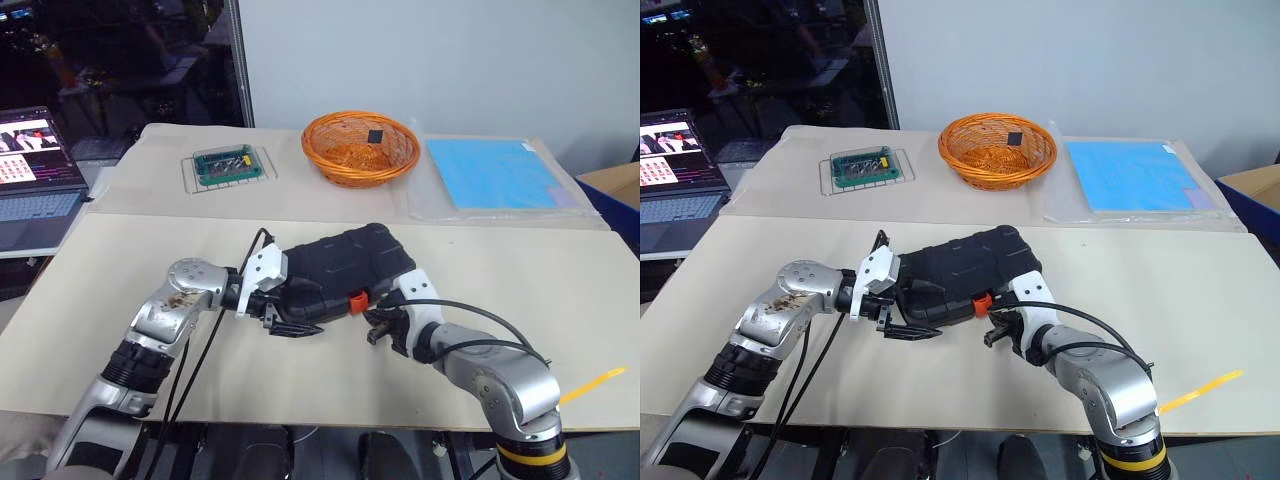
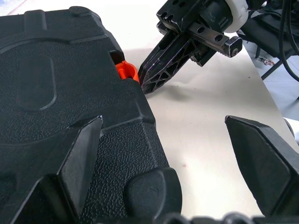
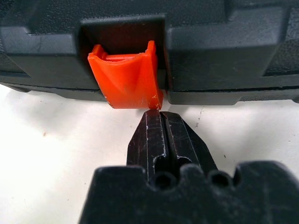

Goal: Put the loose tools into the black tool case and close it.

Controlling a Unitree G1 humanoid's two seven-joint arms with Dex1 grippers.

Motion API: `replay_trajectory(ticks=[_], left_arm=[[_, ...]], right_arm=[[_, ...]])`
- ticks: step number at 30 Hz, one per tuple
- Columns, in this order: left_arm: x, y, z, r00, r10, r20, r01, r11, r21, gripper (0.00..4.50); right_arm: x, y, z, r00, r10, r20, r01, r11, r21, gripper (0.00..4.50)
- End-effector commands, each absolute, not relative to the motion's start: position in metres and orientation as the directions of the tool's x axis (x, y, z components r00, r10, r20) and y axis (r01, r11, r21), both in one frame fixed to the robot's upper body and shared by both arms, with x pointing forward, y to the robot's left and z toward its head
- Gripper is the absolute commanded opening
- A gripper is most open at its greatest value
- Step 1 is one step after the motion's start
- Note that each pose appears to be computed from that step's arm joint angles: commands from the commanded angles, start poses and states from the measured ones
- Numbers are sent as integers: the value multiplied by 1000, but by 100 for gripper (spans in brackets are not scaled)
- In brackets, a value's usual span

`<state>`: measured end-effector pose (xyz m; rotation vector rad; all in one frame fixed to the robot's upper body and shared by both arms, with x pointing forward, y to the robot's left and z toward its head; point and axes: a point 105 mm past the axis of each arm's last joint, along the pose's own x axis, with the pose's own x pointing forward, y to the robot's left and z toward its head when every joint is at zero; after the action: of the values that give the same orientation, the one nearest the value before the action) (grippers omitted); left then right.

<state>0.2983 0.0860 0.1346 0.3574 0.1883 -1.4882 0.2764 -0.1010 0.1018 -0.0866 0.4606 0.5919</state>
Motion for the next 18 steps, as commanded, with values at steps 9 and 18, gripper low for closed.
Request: replay_trajectory(ticks=[9,18], left_arm=[[299,92,114,100,-916,-389,994,79,69,450],[299,94,112,111,-914,-391,993,91,71,450]], right_arm=[[271,-93,153,759,628,-172,-633,773,27,3],[290,-90,124,786,574,-230,-592,805,-17,3]])
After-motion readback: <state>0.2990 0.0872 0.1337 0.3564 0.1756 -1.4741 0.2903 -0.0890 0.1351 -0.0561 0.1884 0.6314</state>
